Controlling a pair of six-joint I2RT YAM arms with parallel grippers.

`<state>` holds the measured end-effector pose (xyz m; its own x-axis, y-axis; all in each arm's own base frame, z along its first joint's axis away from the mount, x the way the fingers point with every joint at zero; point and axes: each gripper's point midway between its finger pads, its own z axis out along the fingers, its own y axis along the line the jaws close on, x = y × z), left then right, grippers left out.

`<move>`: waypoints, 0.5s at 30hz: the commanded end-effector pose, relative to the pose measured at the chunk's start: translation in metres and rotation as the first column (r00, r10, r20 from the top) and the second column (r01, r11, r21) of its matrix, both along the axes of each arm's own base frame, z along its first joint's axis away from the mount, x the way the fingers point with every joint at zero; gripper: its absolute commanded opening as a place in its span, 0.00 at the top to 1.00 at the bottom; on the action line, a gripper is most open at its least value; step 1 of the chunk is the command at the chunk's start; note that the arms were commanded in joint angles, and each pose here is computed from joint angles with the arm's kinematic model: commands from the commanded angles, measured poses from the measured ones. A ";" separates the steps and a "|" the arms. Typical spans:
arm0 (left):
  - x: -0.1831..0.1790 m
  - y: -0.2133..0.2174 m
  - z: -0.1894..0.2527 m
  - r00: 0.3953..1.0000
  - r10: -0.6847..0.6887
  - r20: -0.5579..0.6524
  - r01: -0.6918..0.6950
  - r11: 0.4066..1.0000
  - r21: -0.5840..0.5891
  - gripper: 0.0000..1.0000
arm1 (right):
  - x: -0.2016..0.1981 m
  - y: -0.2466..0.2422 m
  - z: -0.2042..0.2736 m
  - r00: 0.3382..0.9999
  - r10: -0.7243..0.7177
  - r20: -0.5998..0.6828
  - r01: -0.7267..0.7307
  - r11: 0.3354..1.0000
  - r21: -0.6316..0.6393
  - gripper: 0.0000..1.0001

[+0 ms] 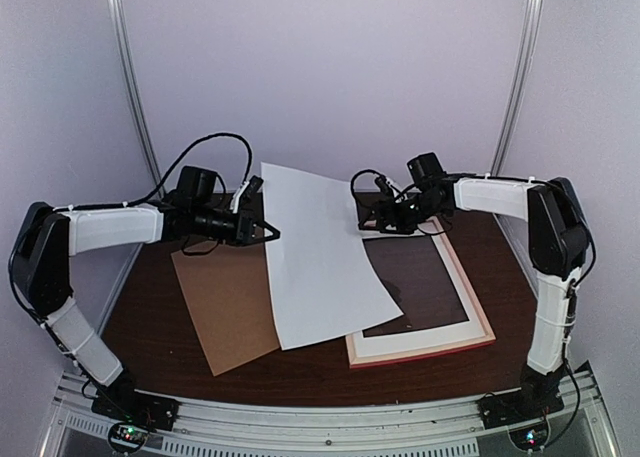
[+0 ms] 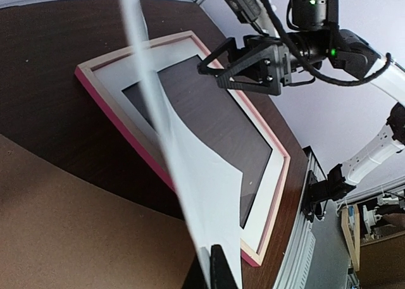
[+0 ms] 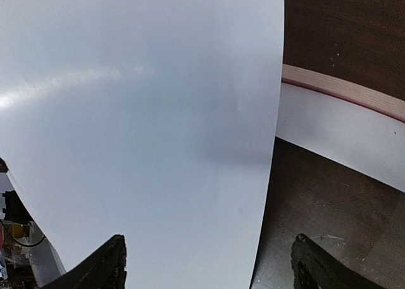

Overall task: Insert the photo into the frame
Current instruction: Adjust the photo.

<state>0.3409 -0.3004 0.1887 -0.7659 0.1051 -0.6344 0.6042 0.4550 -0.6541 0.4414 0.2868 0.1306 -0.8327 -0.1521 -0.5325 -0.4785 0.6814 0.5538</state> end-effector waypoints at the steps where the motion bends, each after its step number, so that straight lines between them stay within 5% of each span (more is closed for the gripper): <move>1: -0.010 -0.010 0.037 0.986 -0.071 0.149 0.088 0.990 -0.112 1.00 | 0.010 0.005 0.000 0.999 0.029 0.038 -0.032 0.996 0.089 0.11; 15: -0.034 -0.013 0.077 0.960 -0.132 0.249 0.193 0.952 -0.239 1.00 | 0.012 0.011 -0.008 0.993 0.105 0.053 -0.113 0.980 0.167 0.13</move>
<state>0.3150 -0.3088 0.2425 -0.6441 0.0540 -0.7630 0.7474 0.2568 -0.6128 0.4534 0.2945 0.1213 -0.8099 -0.1413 -0.5693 -0.5297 0.5930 0.6064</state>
